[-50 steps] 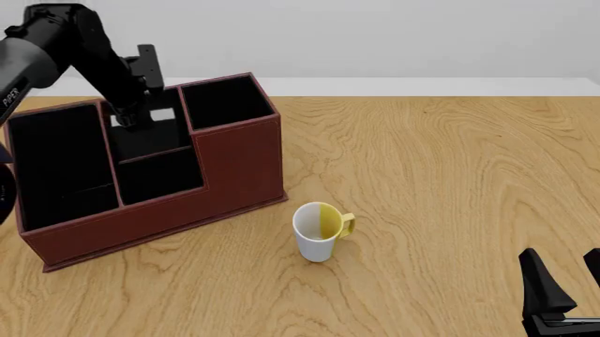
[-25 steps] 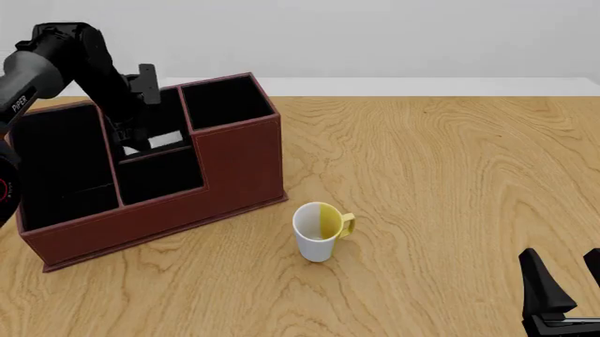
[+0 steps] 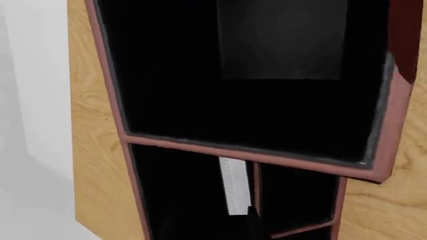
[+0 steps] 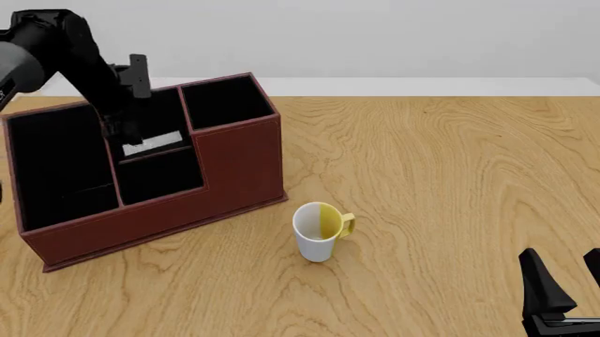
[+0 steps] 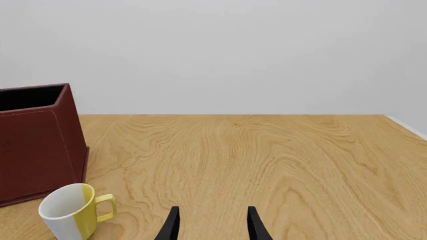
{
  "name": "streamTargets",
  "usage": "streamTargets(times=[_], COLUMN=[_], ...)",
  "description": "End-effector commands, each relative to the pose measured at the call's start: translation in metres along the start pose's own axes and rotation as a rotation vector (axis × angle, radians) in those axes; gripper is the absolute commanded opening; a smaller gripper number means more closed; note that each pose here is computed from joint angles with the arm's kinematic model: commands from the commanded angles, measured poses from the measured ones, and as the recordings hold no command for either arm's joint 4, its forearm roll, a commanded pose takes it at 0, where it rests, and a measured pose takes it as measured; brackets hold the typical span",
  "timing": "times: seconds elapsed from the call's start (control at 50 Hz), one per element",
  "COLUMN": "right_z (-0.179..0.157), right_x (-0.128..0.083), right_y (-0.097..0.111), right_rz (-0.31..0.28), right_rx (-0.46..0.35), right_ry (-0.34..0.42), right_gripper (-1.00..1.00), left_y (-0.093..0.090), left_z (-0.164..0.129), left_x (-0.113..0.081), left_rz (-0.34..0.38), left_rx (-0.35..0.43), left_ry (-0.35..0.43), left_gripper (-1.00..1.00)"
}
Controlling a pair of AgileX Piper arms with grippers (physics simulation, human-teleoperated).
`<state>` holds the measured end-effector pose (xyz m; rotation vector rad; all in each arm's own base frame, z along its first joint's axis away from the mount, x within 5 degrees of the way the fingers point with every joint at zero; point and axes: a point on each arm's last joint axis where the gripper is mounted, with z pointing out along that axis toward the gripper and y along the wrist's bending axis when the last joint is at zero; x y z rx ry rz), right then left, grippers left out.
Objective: Pick up the book and place it in the front compartment of the caddy.
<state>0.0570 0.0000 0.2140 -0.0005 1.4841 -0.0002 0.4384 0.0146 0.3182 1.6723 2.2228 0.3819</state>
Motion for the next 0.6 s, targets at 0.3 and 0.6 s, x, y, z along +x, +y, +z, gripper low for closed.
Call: streamTargets(times=[0.3,0.6], right_z=[0.0,0.0], right_x=[0.0,0.0], right_y=[0.0,0.0], right_rz=[0.0,0.0], right_rx=[0.0,0.0], right_ry=[0.0,0.0], right_gripper=[1.0,1.0], left_y=[-0.092,-0.154], left_z=[-0.148,-0.182], left_x=[-0.002,-0.012], left_rz=[0.208,0.263], left_rx=[-0.16,-0.184], left_ry=[-0.071,-0.15], left_gripper=[1.0,1.0])
